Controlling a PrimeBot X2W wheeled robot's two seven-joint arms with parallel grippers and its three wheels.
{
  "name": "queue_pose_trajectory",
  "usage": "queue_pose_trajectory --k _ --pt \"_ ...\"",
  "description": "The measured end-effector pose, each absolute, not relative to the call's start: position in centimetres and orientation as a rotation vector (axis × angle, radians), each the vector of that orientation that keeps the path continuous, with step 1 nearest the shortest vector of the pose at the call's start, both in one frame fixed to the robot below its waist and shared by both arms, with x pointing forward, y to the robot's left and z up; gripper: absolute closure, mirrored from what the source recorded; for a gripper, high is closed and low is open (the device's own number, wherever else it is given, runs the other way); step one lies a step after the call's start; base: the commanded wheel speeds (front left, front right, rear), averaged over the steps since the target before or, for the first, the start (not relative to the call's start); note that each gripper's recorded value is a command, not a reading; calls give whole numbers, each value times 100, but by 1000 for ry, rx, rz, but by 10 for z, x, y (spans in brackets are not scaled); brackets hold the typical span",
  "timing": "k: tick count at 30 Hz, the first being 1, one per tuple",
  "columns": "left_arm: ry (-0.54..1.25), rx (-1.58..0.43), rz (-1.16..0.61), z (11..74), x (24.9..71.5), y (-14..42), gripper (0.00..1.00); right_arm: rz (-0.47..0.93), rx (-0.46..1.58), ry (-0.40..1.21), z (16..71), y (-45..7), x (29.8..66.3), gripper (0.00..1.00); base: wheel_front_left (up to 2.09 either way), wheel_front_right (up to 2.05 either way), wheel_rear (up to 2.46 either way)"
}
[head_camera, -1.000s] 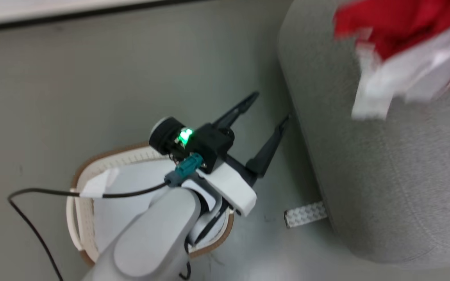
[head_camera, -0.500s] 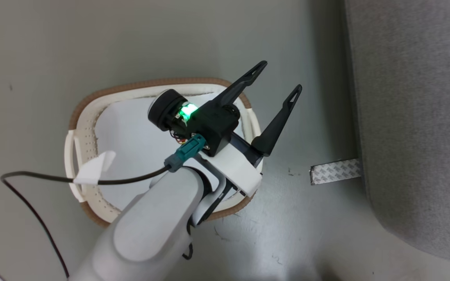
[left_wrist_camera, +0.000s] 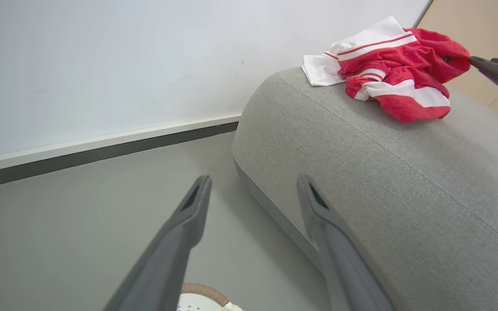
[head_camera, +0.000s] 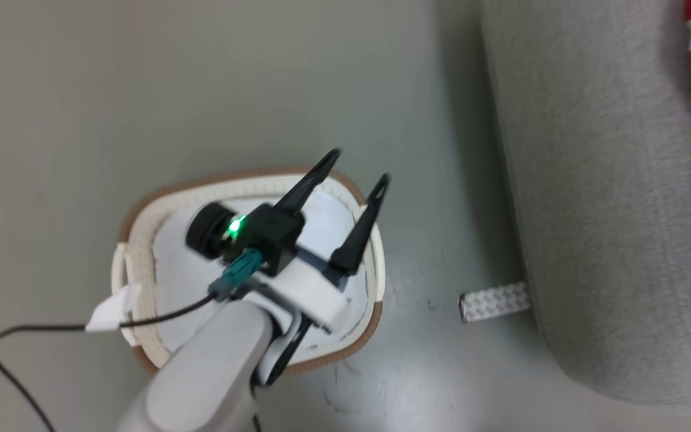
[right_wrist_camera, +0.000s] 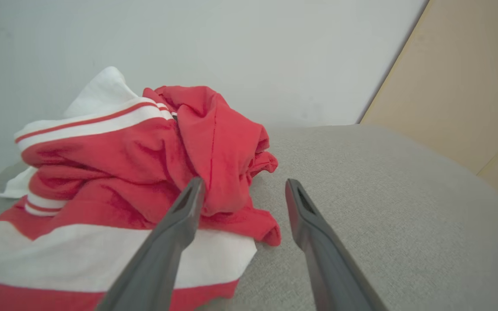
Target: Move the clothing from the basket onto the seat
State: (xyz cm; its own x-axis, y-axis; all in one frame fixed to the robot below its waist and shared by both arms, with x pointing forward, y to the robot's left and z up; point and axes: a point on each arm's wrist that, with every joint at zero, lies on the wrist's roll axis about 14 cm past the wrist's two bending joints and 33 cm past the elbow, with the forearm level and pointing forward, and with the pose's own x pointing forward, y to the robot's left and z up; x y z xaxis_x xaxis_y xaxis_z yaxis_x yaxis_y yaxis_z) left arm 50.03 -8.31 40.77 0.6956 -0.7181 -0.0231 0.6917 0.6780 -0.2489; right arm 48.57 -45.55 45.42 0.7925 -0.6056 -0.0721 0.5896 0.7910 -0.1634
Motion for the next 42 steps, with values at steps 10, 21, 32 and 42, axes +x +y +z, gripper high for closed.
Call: queue_pose_trajectory --k 10,21,32,42 --pt "77 -191 -554 446 476 -22 0 -414 -87 -36 502 -365 442 0 0 0 0" --pt "54 -141 -237 471 412 79 0 -175 77 -42 493 -260 375 0 0 0 0" --pt "-12 -142 -38 489 359 150 0 4 48 -27 489 -199 347 0 0 0 0" --pt "-38 -147 -41 494 354 157 100 32 84 -3 481 -188 347 100 0 0 0"
